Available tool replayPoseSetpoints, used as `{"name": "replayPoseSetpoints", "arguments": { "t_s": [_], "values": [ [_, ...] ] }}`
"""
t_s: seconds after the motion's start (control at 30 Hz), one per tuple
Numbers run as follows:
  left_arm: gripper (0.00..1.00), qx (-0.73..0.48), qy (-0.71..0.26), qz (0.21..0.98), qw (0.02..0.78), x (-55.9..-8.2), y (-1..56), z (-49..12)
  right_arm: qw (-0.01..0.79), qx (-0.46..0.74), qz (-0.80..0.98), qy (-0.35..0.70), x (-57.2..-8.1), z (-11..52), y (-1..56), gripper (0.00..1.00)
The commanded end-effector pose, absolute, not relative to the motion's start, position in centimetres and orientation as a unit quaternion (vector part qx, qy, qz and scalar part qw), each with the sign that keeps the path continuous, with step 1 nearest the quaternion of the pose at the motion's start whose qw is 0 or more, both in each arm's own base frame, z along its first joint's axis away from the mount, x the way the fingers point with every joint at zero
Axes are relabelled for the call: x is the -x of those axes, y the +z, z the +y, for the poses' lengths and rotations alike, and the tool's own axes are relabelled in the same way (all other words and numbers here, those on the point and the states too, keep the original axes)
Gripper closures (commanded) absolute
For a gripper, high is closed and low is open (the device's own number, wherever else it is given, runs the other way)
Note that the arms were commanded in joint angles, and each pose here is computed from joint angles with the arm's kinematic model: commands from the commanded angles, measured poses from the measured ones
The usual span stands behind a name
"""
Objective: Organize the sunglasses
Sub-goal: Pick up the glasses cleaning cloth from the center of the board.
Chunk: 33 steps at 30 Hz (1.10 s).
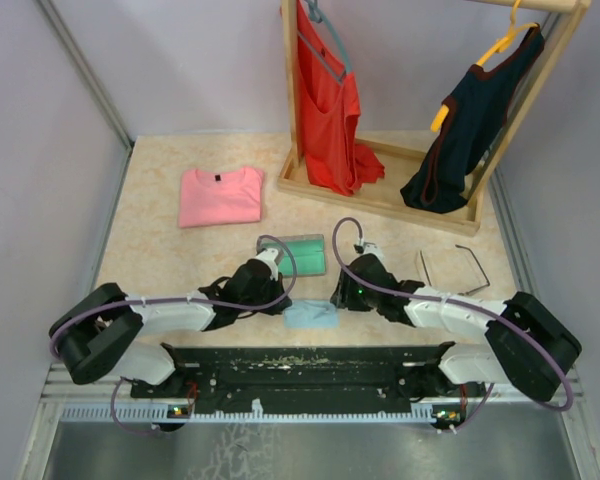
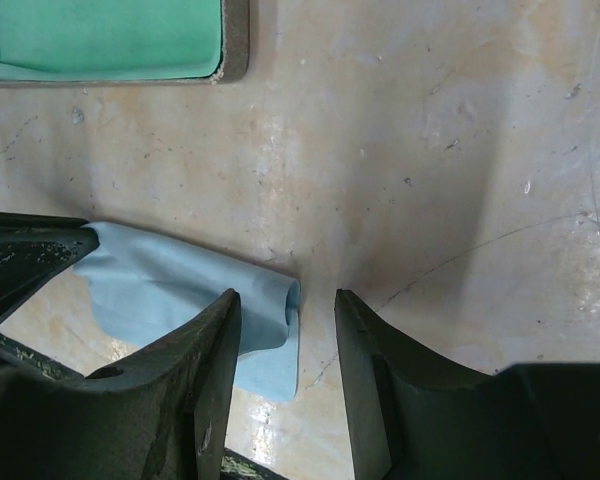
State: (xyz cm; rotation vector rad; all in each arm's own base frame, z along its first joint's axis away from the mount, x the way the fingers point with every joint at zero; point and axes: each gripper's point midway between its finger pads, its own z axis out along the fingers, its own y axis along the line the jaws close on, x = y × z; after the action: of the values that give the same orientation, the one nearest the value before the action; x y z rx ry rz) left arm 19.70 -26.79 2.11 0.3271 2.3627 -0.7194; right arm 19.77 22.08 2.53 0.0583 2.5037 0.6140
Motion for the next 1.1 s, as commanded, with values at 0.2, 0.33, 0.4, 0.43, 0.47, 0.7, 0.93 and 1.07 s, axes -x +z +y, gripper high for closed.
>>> {"name": "replayPoseSetpoints", "arguments": {
  "t_s": [0.2,0.33,0.4,0.43,0.47,0.7,0.93,1.07],
  "values": [
    [1.00,-0.137,-0.274,0.897,0.318,-19.4,2.1,-26.6,0.263,0.056,0.929,0.255,-19.6,23.9,3.6,0.55],
    [1.00,-0.138,-0.274,0.897,0.318,-19.5,2.1,-26.6,0.244,0.087,0.934,0.246,-18.5,23.5,3.0,0.55],
    [1.00,-0.137,-0.273,0.898,0.318,-19.5,2.1,-26.6,0.235,0.103,0.937,0.238,-17.9,23.2,2.6,0.54],
    [1.00,-0.137,-0.273,0.898,0.318,-19.5,2.1,-26.6,0.231,0.111,0.938,0.233,-17.6,23.1,2.4,0.53],
    [1.00,-0.137,-0.272,0.898,0.317,-19.5,2.0,-26.6,0.225,0.115,0.941,0.226,-17.3,22.8,2.1,0.53],
    [1.00,-0.136,-0.271,0.899,0.317,-19.5,1.9,-26.6,0.188,0.168,0.953,0.167,-15.2,21.7,0.1,0.57],
    [1.00,-0.133,-0.267,0.900,0.319,-19.5,1.9,-26.3,0.174,0.194,0.960,0.098,-14.4,20.4,-1.3,0.79],
    [1.00,-0.132,-0.265,0.900,0.320,-19.5,2.0,-26.2,0.191,0.183,0.962,0.069,-14.9,19.2,-0.6,0.77]
  ]
}}
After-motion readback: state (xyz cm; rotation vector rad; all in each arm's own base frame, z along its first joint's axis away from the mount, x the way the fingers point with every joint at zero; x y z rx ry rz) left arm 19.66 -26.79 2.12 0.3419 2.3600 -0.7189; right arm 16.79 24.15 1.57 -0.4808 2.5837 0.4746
